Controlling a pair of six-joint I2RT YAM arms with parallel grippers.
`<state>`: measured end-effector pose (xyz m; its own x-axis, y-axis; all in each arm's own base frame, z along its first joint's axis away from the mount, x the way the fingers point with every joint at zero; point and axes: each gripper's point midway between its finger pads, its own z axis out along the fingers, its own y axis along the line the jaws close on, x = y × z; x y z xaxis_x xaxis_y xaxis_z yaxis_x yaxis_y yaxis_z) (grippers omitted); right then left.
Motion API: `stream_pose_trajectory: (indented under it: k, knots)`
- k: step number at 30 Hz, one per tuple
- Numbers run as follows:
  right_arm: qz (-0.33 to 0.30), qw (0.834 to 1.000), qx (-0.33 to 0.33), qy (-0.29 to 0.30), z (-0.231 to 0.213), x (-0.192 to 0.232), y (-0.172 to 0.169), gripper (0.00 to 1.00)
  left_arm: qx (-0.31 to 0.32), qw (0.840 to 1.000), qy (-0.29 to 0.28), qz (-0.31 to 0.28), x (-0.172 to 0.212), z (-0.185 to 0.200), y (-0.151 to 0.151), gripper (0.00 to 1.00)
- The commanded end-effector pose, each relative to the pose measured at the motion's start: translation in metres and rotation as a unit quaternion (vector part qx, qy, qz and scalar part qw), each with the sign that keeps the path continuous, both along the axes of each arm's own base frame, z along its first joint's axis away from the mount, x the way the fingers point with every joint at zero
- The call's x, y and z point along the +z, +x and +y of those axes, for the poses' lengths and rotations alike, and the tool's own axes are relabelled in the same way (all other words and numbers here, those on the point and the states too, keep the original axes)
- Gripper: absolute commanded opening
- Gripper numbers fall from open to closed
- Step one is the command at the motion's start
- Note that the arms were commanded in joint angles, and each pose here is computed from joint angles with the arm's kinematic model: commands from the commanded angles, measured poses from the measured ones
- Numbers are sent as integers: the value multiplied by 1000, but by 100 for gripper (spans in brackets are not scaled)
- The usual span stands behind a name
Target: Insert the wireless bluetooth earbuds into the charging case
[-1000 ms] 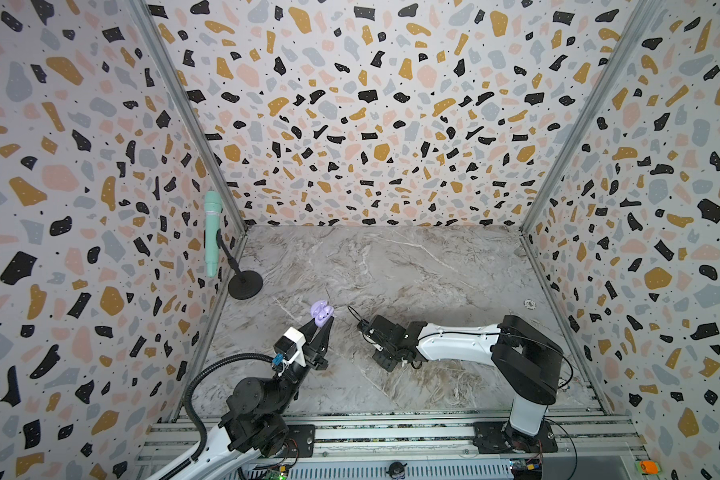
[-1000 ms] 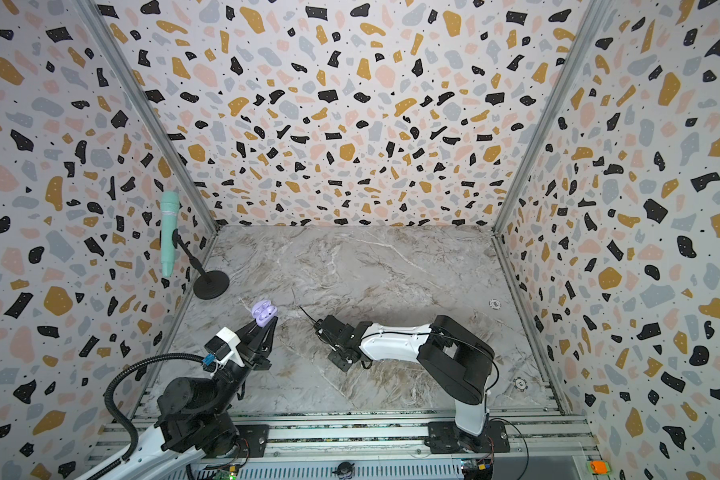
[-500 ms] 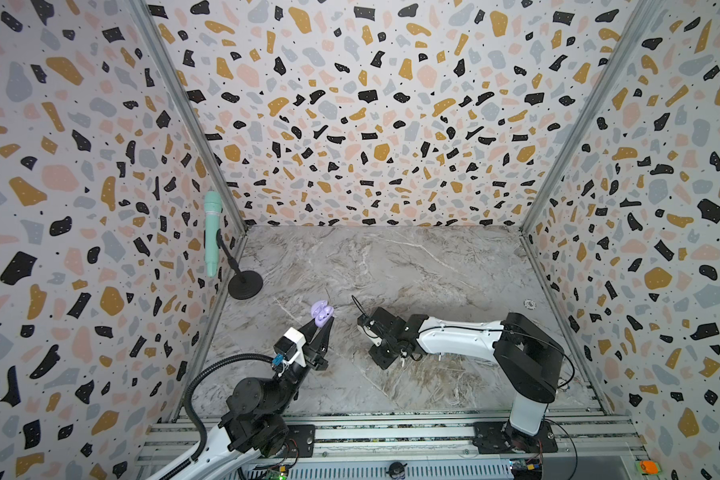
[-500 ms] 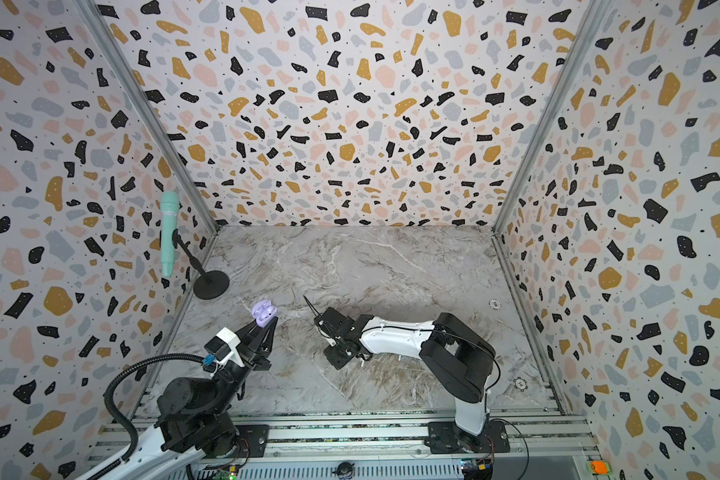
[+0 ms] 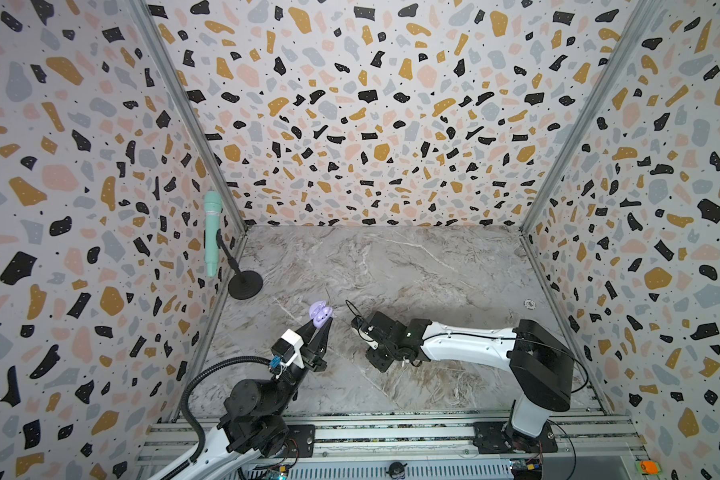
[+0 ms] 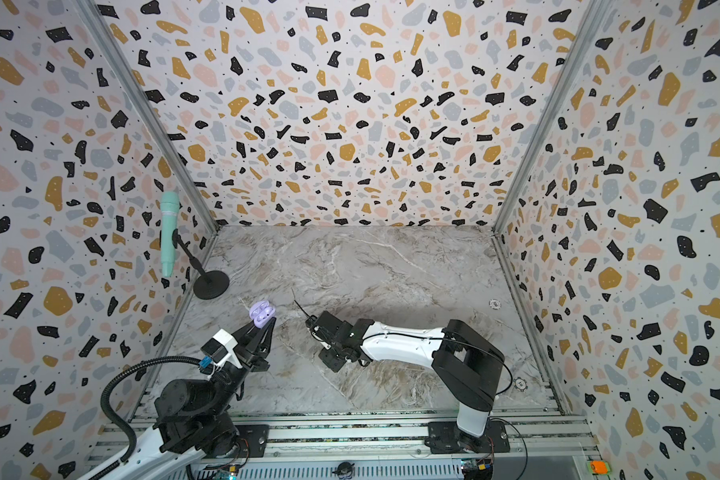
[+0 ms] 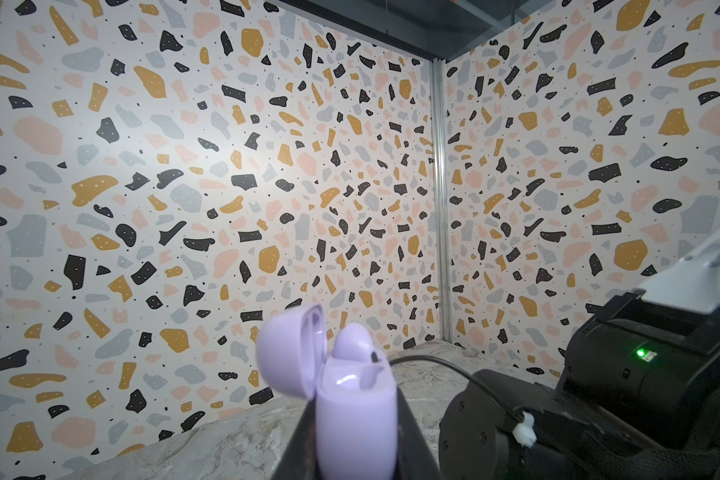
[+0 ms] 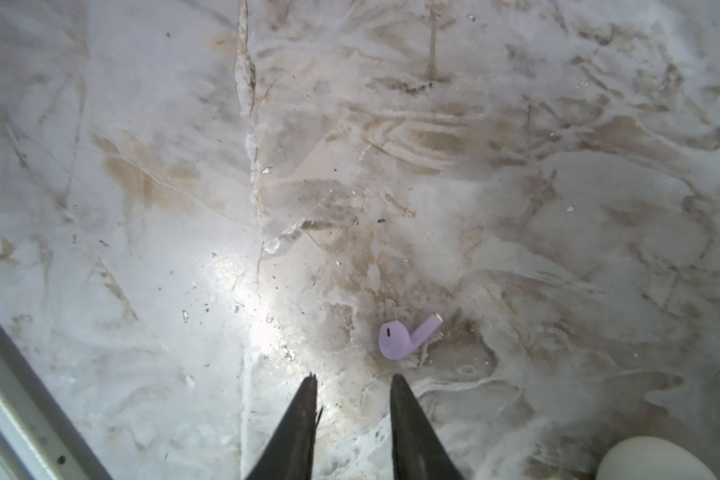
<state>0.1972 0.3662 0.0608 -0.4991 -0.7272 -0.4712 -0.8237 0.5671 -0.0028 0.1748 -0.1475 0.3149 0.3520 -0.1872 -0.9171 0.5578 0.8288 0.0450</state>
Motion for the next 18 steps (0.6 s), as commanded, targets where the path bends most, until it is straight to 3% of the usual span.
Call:
stream_pose_trajectory:
  k: [1, 6, 18]
  knots:
    - [-47, 998, 16, -22, -7, -1, 10, 33, -1, 1000, -5, -13, 4, 1, -3, 0]
    - [-65, 997, 25, -45, -9, -13, 14, 33, -1, 1000, -5, -14, 4, 2, -4, 0]
    - [-67, 996, 47, -32, 0, -17, 11, 33, -2, 1000, -7, -15, 4, 2, -4, 0]
